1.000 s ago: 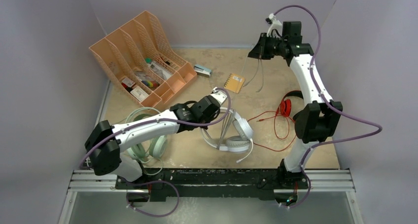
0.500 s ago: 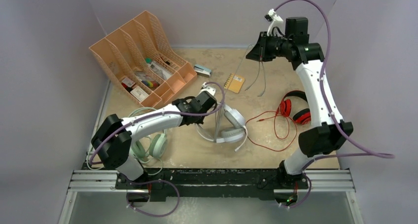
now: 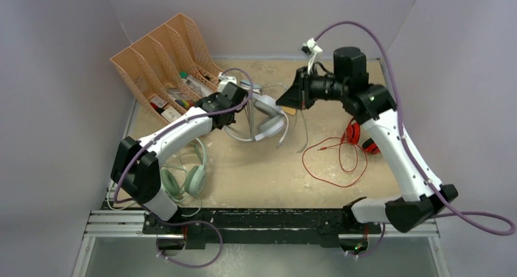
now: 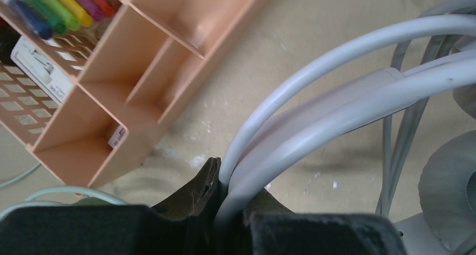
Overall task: Wrap the headphones
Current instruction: Wrap the headphones cable around the headphones.
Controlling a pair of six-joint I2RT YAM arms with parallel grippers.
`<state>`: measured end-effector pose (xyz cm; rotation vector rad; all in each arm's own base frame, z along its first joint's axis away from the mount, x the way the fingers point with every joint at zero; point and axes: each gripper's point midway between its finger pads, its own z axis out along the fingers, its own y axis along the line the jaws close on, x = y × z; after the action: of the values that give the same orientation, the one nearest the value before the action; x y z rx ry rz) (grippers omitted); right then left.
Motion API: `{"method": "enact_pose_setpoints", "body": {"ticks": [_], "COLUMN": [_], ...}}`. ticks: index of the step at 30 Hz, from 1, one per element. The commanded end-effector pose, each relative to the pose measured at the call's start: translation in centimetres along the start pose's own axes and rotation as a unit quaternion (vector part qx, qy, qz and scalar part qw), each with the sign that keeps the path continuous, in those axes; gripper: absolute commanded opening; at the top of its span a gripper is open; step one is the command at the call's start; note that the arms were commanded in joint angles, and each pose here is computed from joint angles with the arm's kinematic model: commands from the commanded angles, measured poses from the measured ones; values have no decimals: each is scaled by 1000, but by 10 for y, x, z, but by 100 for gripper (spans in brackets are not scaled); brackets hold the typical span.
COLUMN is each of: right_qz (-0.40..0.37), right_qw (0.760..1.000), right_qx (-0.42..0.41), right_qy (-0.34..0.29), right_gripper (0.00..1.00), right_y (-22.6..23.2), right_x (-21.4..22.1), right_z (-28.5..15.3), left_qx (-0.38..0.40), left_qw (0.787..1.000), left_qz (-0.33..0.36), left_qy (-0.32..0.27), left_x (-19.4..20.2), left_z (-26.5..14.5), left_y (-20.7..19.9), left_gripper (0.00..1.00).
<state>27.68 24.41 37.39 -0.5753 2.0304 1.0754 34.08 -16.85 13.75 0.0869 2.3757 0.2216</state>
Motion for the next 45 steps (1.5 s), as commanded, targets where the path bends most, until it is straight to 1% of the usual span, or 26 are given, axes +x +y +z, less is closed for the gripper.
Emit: {"method": "enact_pose_setpoints", "body": {"ticks": [1, 6, 11, 16, 22, 29, 33, 36, 40, 43, 45], "right_qz": [2, 21, 18, 14, 26, 46, 54, 64, 18, -8, -39], "right_qw": [993, 991, 993, 993, 991, 988, 986, 983, 983, 978, 974], "right_qx": [-107, -114, -81, -51, -32, 1, 2, -8, 1, -9, -23], "right_qy": [-55, -71, -80, -108, -127, -149, -157, -169, -182, -208, -222], "right_gripper": [0, 0, 0, 0, 0, 0, 8, 10, 13, 18, 24], "right_y": [57, 55, 37, 22, 3, -21, -28, -30, -39, -44, -42], "right_x": [0, 22, 49, 61, 76, 96, 105, 106, 99, 95, 89], "right_z": [-9, 3, 23, 35, 46, 50, 53, 59, 70, 79, 84], "left_qx": [34, 61, 99, 162, 223, 244, 276, 311, 341, 357, 366], "left_qw": [975, 947, 917, 891, 870, 866, 864, 868, 871, 872, 872], "left_qz": [-182, -256, -316, -347, -363, -358, -345, -325, -306, -297, -293], "left_qy": [-120, -183, -223, -242, -250, -249, -241, -212, -175, -152, -140], "left_x": [-102, -156, -191, -211, -219, -209, -203, -189, -168, -153, -146], "left_z": [-32, -67, -102, -135, -167, -193, -207, -209, -210, -210, -211], "left_y": [17, 27, 36, 32, 28, 41, 37, 23, 11, 4, 1], "left_gripper": [0, 0, 0, 0, 0, 0, 0, 0, 0, 0, 0]}}
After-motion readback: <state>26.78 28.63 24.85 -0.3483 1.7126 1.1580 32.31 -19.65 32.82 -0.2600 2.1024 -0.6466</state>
